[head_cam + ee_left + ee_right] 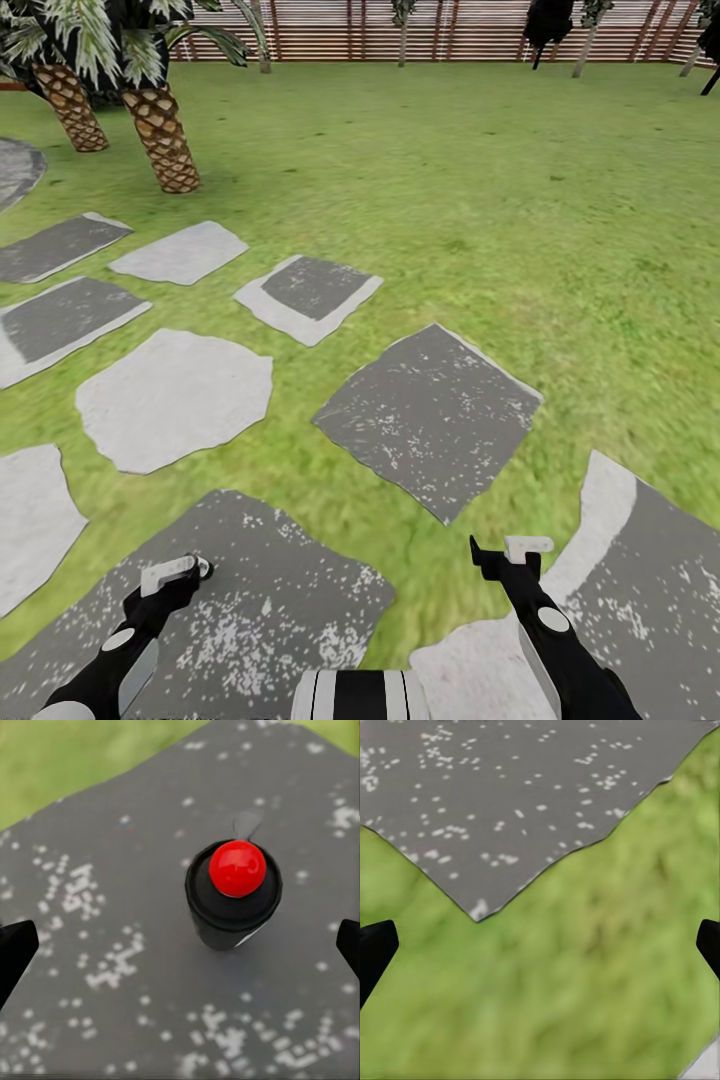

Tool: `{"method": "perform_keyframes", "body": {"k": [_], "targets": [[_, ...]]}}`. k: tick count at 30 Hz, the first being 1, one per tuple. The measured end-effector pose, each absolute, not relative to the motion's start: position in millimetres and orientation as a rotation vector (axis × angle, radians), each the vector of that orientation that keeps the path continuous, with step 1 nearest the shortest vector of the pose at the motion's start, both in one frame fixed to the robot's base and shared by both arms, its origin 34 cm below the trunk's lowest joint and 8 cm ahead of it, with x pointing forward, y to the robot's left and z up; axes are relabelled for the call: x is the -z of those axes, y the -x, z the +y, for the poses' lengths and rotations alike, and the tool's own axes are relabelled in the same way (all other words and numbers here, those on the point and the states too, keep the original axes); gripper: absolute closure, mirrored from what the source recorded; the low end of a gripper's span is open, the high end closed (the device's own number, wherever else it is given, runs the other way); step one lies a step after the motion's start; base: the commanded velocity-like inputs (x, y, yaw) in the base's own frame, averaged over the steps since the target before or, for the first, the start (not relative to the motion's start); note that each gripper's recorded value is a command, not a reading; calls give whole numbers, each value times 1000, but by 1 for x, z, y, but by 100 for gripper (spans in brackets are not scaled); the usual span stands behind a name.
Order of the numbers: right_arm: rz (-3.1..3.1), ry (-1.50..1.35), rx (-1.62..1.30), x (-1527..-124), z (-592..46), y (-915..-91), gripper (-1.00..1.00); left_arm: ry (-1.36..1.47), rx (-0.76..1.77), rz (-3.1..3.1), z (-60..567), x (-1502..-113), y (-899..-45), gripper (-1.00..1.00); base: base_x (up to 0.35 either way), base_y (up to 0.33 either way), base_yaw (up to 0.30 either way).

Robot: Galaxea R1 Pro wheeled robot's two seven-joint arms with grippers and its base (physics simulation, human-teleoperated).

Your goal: In the garden, pick up the pesticide atomizer on the floor and spray pesticide onto both trees until each tree trunk is fully covered.

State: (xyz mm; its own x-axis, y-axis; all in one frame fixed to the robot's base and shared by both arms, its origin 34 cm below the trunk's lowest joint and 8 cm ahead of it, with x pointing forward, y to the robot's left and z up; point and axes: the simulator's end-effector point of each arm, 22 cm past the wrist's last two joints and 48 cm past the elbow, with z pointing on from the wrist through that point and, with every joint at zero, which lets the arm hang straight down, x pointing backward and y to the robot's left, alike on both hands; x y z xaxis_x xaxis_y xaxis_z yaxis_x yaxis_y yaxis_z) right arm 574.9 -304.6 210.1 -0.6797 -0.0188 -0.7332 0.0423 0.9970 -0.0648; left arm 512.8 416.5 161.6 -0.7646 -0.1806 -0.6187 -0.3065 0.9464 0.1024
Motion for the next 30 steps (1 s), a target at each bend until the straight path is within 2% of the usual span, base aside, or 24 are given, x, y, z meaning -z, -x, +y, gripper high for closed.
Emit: {"method": "perform_keyframes", "body": {"k": [30], "targets": [[2426,-11,100,-156,-305,-539,-100,284,-266,2449,412,-135,-515,-100,0,0,5]]}}
